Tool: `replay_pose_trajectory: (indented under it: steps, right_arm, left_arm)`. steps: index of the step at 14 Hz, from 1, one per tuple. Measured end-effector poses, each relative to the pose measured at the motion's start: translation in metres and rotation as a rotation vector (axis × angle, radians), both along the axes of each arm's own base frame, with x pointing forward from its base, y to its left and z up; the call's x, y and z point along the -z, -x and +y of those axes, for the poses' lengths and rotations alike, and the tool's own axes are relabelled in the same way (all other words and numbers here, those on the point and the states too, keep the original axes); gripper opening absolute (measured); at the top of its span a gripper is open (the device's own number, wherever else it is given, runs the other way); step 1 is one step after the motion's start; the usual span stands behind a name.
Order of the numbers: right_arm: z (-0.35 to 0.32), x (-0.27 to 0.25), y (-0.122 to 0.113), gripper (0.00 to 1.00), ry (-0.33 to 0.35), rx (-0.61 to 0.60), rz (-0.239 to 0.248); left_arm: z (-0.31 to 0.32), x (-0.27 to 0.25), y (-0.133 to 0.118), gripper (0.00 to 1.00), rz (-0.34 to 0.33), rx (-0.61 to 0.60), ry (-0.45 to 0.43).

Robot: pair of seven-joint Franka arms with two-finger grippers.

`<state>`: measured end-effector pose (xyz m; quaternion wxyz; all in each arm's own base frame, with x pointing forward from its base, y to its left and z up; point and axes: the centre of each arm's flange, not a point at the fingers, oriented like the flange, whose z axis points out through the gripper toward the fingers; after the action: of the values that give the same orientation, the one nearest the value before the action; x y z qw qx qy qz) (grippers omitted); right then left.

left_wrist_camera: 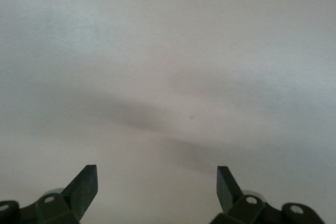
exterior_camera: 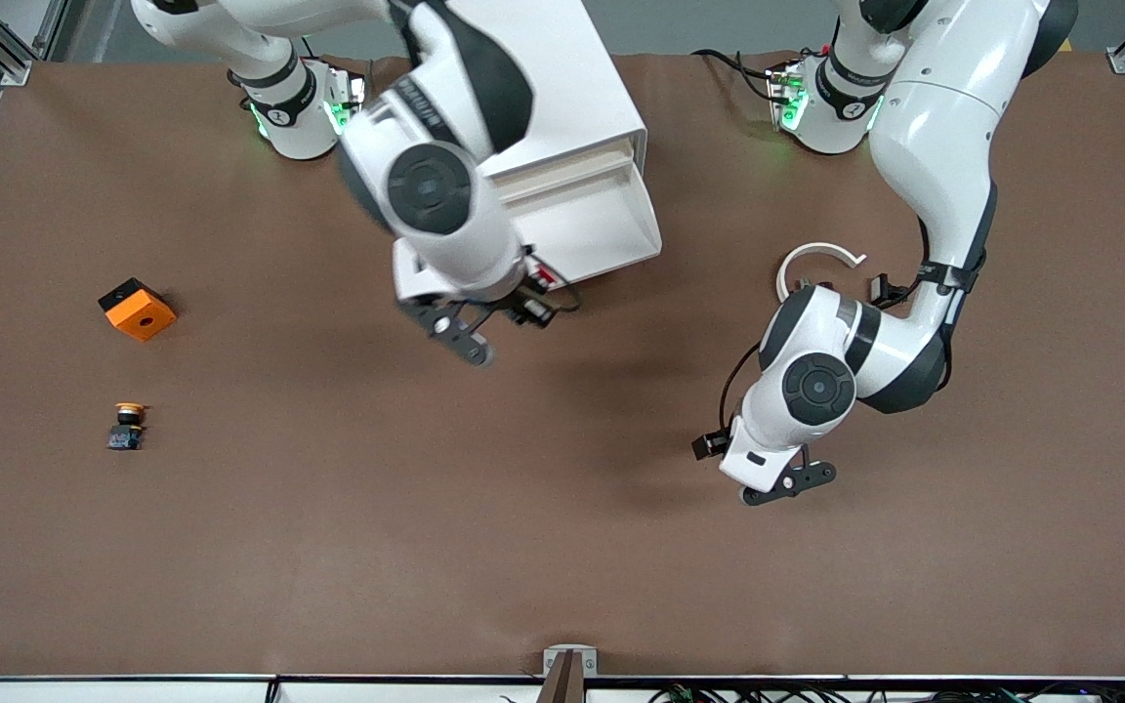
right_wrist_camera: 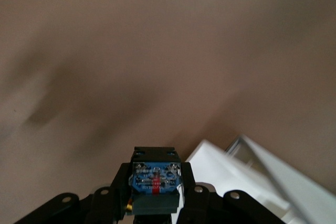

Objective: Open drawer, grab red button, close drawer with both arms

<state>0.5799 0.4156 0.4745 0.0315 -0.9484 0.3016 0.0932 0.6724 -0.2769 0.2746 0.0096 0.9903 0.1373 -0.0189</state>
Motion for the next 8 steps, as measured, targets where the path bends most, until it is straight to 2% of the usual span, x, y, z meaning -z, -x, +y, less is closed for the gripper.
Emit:
replay_pose_trajectory:
  steps: [3,8]
  right_arm:
    - [-0.077,0.000,-0.042,0.42,-0.018,-0.133,-0.002]
    - [-0.188,0.043,-0.083,0.42,0.070,-0.334,0.002]
  left_arm:
    - [-0.004,-0.004,0.000,1.00,-0.014,-0.003,0.034]
    - [-0.040,-0.005,0.019,1.00,-0.004,0.021,0.041]
